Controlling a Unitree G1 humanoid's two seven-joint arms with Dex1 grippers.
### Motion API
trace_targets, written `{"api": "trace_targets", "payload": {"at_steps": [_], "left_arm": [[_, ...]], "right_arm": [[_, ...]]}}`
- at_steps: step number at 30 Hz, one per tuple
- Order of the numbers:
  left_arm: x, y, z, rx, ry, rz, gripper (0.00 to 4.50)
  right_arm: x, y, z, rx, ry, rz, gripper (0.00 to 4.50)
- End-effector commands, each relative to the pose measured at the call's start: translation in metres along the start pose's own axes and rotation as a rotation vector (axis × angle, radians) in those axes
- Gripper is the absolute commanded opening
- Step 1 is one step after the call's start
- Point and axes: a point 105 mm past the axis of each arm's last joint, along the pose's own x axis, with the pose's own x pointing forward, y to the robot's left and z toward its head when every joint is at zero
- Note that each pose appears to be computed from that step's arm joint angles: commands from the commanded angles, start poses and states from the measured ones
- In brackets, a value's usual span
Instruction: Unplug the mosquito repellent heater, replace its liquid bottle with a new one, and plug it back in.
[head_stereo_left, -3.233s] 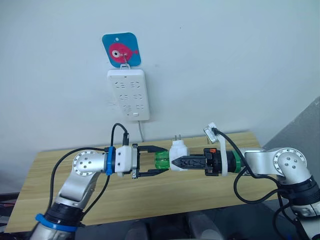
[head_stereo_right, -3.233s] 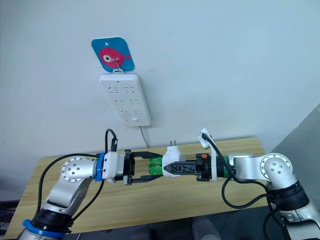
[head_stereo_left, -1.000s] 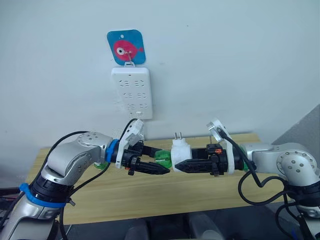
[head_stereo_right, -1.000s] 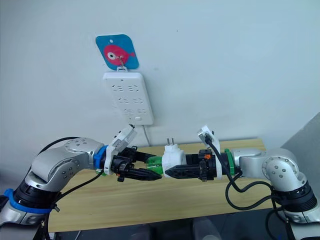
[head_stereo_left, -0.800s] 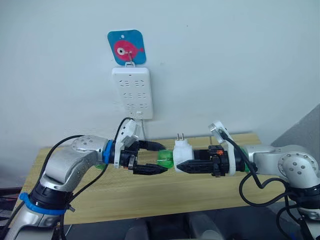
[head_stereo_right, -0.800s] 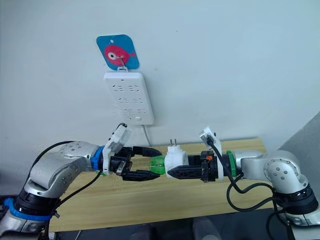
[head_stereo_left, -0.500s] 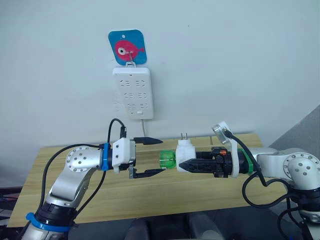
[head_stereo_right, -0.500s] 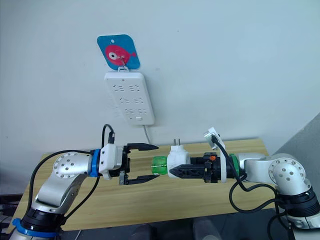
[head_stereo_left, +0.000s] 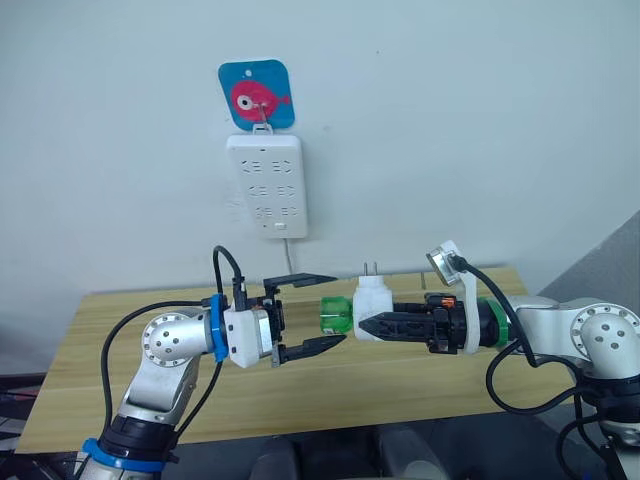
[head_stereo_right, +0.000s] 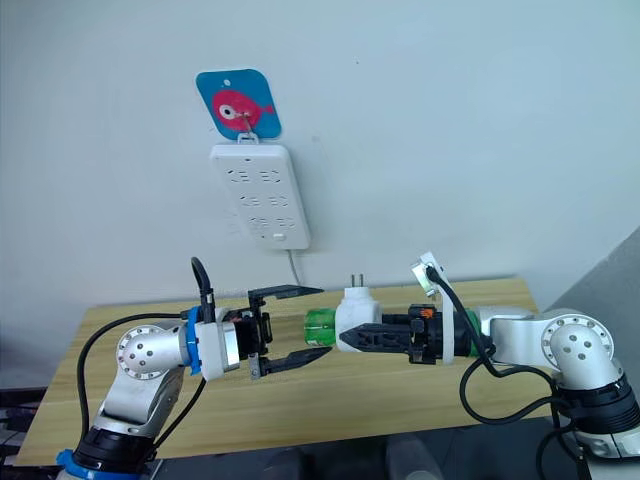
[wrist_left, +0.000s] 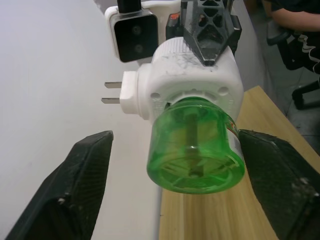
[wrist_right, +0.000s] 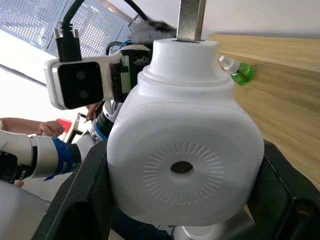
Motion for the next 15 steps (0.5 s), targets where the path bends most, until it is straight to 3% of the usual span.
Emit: {"api": "trace_targets", "payload": {"at_steps": [1,3,6,9,10,13,15], "left_arm": [[0.001,0.003,0.005,0.013,-0.018,-0.011,2.95],[0.000,0.002,0.005,0.000,-0.011,-0.026,2.33],[-0.002,0.003,0.005,-0.037,-0.005,-0.063,2.28],[-0.003,0.004,0.001,-0.190,0.045,-0.122,2.28],[-0.004,0.004,-0.002,-0.274,0.081,-0.148,2.28],[-0.008,0.017,-0.013,-0.737,0.213,-0.149,2.28],[-0.011,0.019,-0.010,-0.890,0.252,-0.219,2.28]], "right_arm": [[-0.001,0.009,0.005,-0.021,-0.017,0.028,3.03],[-0.001,0.009,0.004,-0.022,-0.017,0.027,3.03],[-0.001,0.009,0.004,-0.027,-0.016,0.026,3.03],[-0.001,0.009,0.003,-0.053,0.002,0.021,3.03],[-0.001,0.009,0.002,-0.071,0.014,0.018,3.03],[0.000,0.012,0.002,-0.126,0.035,0.029,3.03],[0.001,0.014,0.002,-0.143,0.040,0.046,3.03]]}}
